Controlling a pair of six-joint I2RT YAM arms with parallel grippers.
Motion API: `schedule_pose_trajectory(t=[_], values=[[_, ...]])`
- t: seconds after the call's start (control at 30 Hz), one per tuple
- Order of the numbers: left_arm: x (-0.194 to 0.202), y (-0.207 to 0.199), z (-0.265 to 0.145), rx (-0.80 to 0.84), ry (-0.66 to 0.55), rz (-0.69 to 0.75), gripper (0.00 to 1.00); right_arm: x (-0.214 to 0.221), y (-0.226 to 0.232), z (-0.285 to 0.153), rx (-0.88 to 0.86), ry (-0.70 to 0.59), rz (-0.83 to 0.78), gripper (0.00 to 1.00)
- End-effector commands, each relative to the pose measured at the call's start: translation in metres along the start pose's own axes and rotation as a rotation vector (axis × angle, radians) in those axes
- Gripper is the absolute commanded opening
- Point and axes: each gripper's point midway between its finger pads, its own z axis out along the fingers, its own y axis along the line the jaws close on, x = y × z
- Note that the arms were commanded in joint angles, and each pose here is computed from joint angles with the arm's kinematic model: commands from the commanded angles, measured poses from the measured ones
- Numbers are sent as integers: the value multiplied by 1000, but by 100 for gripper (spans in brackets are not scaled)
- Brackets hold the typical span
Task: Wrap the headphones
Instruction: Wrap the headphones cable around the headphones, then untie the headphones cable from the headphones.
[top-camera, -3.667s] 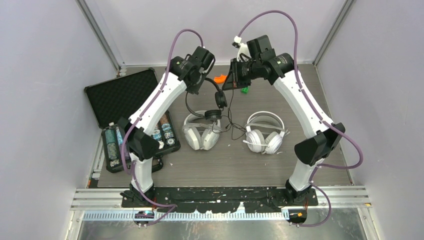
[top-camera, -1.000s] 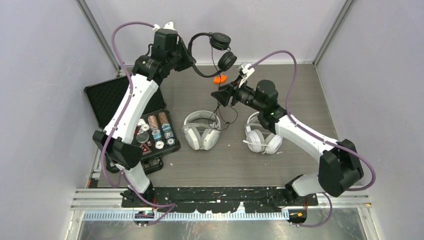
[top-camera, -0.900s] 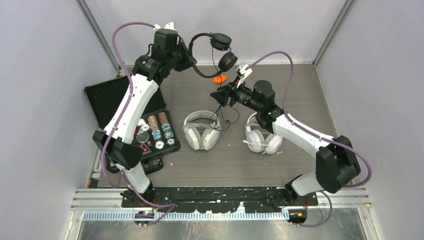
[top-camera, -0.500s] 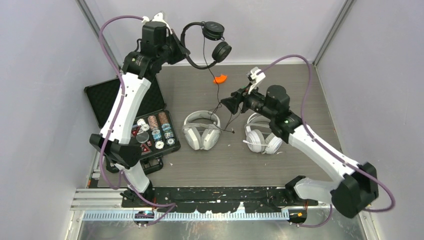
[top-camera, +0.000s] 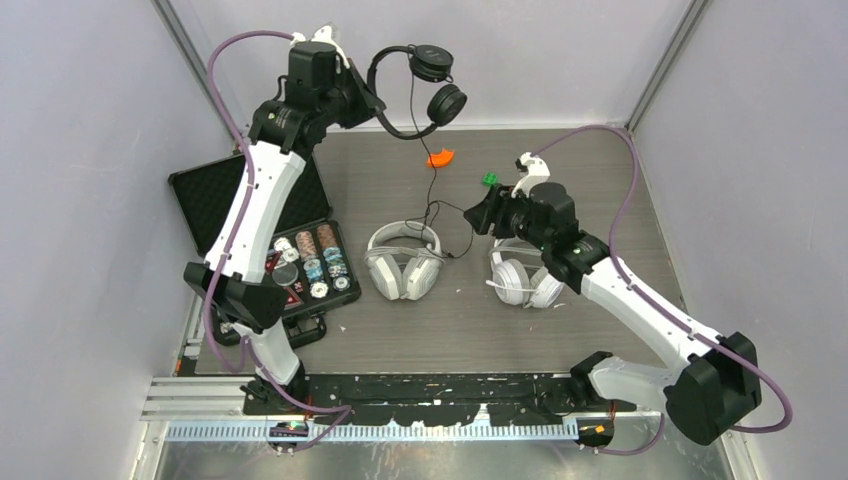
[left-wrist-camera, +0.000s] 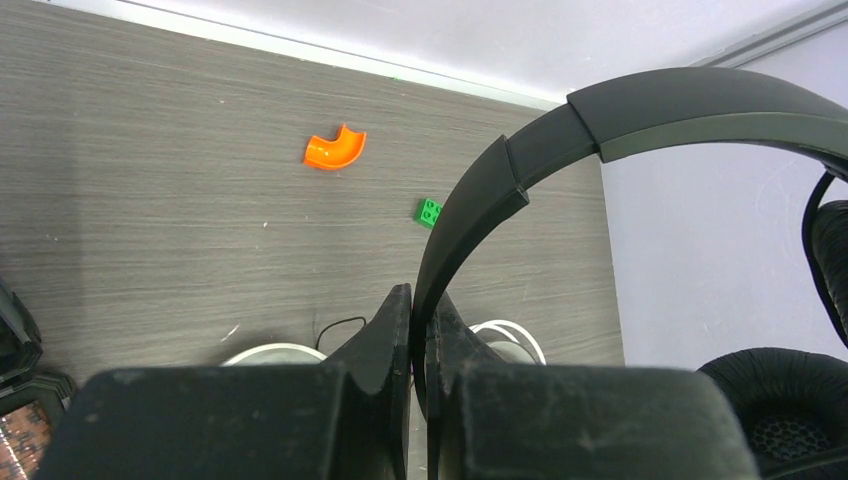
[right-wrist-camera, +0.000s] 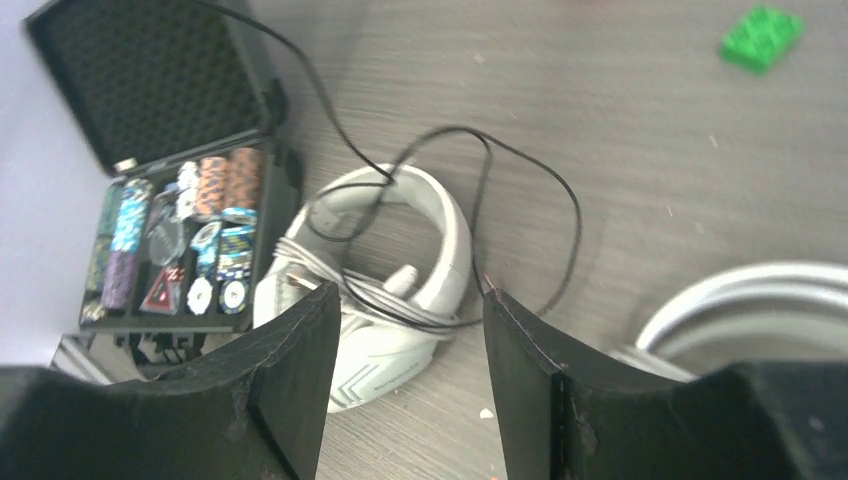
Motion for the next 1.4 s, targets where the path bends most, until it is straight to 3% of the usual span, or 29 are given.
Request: schedule_pose_trajectory(t=[0.0,0.13,0.37,0.67,0.77,0.83,1.0,1.17,1.37], values=[[-25,-23,-14,87,-76,3,0,7,-30,5,170,-30,153,60],[-27,-26,-14,100,-80,2,0,29,-56,30,246,55,73,61],[-26,-27,-16,105,-75,10,0,64,-103,75,335,161,113,60],[-23,-26,-13,109,-68,11,0,82,-103,125,169,227,40,57],[-24,-27,-13,110,-70,12,0,83,-108,133,182,231,36,50],[-24,-27,-15,109,-72,16,0,82,-114,136,208,229,26,39],[-24,-14,-17,52,-91,35,0,53,-133,134,279,169,-3,1],[-32,13,-22,-32,-93,-9,0,-1,-184,95,535,68,99,0],[-65,22,-54,7,-156,-21,0,-79,-256,18,839,-111,238,0]])
